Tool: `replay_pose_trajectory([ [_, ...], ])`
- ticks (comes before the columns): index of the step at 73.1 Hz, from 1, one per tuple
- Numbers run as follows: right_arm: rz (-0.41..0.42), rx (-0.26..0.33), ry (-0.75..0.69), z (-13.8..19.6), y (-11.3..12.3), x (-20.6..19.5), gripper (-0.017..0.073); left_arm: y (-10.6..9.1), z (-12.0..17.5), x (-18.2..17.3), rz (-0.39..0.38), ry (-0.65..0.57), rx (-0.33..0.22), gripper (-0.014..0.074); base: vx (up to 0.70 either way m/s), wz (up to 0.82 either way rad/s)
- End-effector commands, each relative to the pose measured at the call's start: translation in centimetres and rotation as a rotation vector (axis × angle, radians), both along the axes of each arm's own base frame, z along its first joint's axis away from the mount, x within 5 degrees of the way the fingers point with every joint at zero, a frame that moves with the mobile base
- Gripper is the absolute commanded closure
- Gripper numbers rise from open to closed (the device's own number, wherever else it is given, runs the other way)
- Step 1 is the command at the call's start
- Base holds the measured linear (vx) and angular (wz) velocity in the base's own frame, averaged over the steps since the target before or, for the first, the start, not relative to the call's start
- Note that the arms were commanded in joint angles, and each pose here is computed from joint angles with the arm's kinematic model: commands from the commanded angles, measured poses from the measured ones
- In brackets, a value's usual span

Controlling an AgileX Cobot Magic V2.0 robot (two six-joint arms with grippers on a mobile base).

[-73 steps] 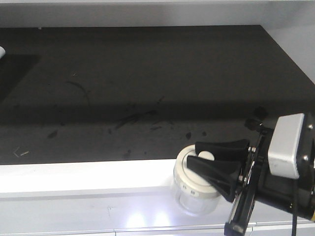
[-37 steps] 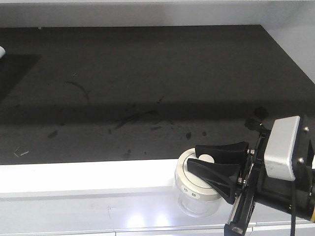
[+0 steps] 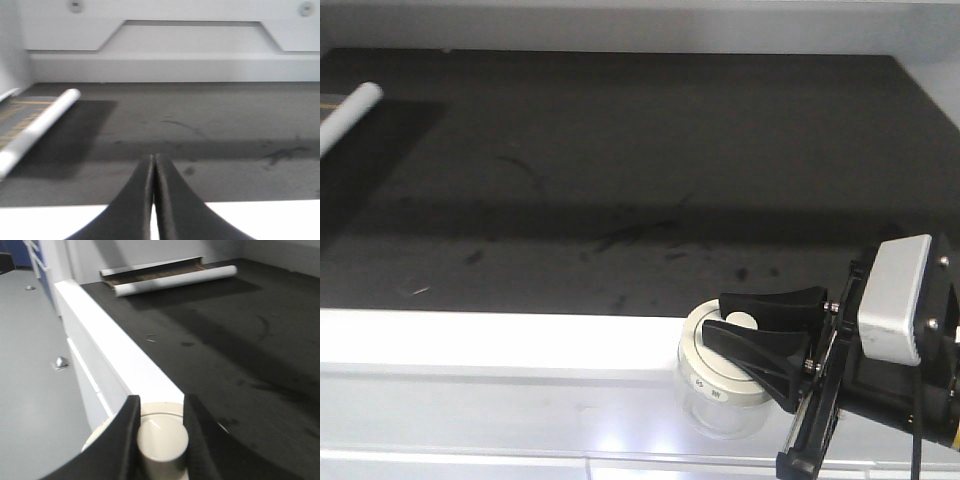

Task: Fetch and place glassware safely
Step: 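Drive the base away from the counter holding the jar in the right gripper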

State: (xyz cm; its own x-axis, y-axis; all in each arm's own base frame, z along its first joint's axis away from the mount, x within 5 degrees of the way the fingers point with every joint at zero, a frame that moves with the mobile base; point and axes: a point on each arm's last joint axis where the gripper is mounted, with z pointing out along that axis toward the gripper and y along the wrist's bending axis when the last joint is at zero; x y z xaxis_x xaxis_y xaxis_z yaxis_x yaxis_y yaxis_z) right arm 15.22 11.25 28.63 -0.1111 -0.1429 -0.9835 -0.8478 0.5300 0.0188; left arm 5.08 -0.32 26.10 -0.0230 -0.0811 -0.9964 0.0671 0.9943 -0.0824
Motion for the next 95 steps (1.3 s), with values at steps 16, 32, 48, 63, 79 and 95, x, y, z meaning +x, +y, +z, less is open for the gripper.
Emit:
replay_pose_trajectory([
  [16,0.013,0.072,-0.028,1.49,0.16,0.0,0.056,-0.07,1.36,-0.07,-0.012,-0.088,-0.023,0.0601,-0.07,0.72],
  [32,0.013,0.072,-0.028,1.49,0.16,0.0,0.056,-0.07,1.36,-0.07,-0.012,-0.088,-0.023,0.0601,-0.07,0.82],
  [48,0.013,0.072,-0.028,1.49,0.16,0.0,0.056,-0.07,1.36,-0.07,-0.012,-0.088,-0.023,0.0601,-0.04,0.73],
  [63,0.013,0.072,-0.028,1.49,0.16,0.0,0.056,-0.07,1.36,-0.07,-0.012,-0.088,-0.023,0.0601,-0.01,0.7],
  [79,0.013,0.072,-0.028,1.49,0.16,0.0,0.056,-0.07,1.36,-0.07,-0.012,-0.088,-0.023,0.0601,-0.01,0.76],
  [95,0.013,0.072,-0.028,1.49,0.16,0.0,0.056,-0.07,1.36,-0.07,-0.012,-0.088,-0.023,0.0601,0.0,0.95],
])
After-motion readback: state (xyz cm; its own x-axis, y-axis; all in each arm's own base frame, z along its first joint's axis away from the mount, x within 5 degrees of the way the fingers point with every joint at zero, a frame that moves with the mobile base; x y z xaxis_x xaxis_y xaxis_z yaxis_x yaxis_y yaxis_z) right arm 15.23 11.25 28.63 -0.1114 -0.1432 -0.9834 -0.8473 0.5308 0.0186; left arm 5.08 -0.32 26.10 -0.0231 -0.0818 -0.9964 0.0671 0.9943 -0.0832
